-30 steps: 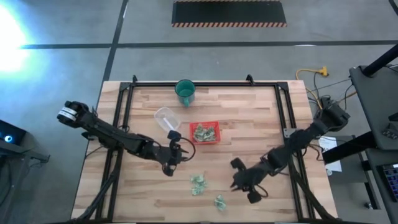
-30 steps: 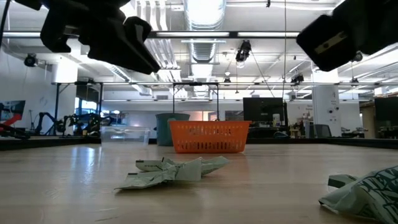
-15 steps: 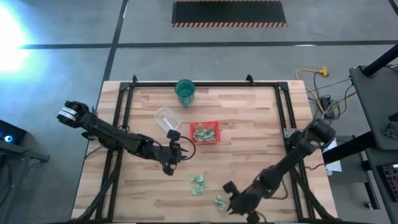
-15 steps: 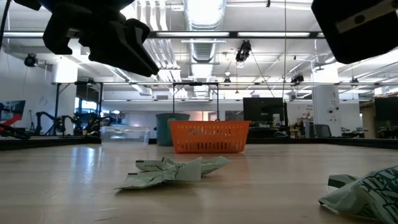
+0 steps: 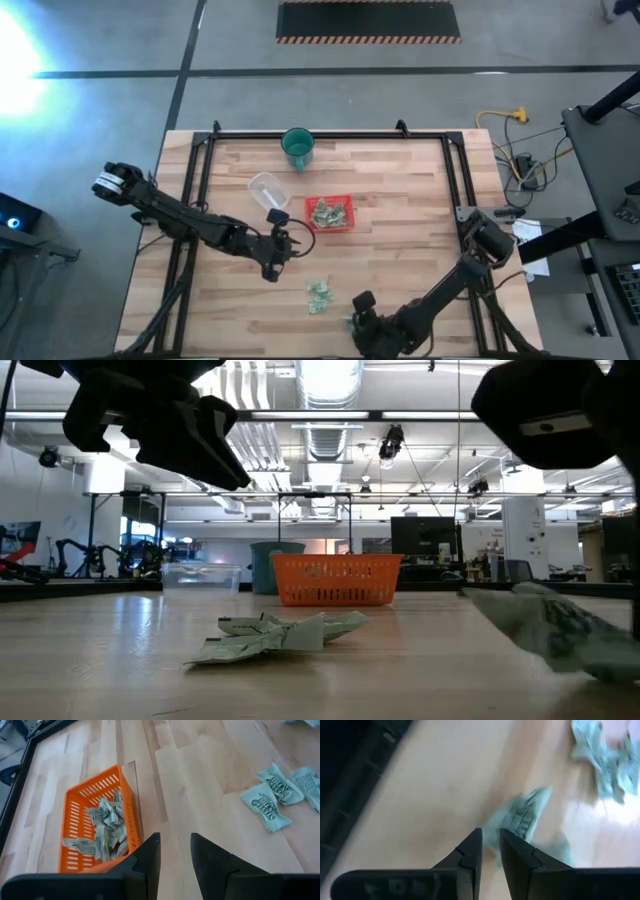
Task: Pick and place items into bin
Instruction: Put the stevia packet into the orange bin
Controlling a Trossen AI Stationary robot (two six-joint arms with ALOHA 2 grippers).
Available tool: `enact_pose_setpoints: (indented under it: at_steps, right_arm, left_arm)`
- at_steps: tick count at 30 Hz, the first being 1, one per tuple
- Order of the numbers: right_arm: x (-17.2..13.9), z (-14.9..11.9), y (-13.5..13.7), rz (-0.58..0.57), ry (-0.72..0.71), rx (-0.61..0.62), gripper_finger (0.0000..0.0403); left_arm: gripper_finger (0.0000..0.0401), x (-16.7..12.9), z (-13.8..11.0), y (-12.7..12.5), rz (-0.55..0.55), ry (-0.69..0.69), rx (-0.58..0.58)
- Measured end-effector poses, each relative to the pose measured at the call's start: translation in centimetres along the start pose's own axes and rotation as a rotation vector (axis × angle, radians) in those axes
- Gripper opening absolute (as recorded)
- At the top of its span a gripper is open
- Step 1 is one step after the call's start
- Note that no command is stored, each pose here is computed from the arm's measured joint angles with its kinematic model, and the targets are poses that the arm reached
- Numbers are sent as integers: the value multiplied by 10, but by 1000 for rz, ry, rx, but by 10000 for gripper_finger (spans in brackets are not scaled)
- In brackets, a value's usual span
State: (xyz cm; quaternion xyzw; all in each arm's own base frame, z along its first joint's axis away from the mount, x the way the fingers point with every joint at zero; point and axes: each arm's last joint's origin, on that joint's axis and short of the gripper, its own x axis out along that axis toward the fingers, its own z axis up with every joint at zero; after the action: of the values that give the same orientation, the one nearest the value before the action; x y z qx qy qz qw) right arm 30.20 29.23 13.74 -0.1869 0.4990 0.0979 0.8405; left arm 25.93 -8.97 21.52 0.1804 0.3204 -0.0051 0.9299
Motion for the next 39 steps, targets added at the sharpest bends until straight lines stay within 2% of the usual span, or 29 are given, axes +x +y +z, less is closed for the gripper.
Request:
enact_pose_setpoints:
  at_steps: [6, 11, 19, 26, 33, 39]
  right_arm:
    - [-12, 14, 12, 22, -58, -45, 57]
    - [-12, 10, 8, -58, -37, -39, 57]
    - [-3, 8, 13, 1, -25, -2, 57]
    - [1, 8, 13, 0, -27, -11, 57]
    - [12, 0, 3, -27, 15, -9, 57]
    - [18, -7, -12, -64, 75, 52, 57]
  left_arm:
    - [91, 1, -6, -1, -2, 16, -8]
    - [91, 3, -12, -2, -4, 34, -9]
    - [91, 3, -14, -3, -3, 34, -10]
    - [91, 3, -14, -3, -3, 34, -10]
    - [91, 3, -14, -3, -4, 35, -10]
    - [91, 3, -15, -3, -3, 35, -10]
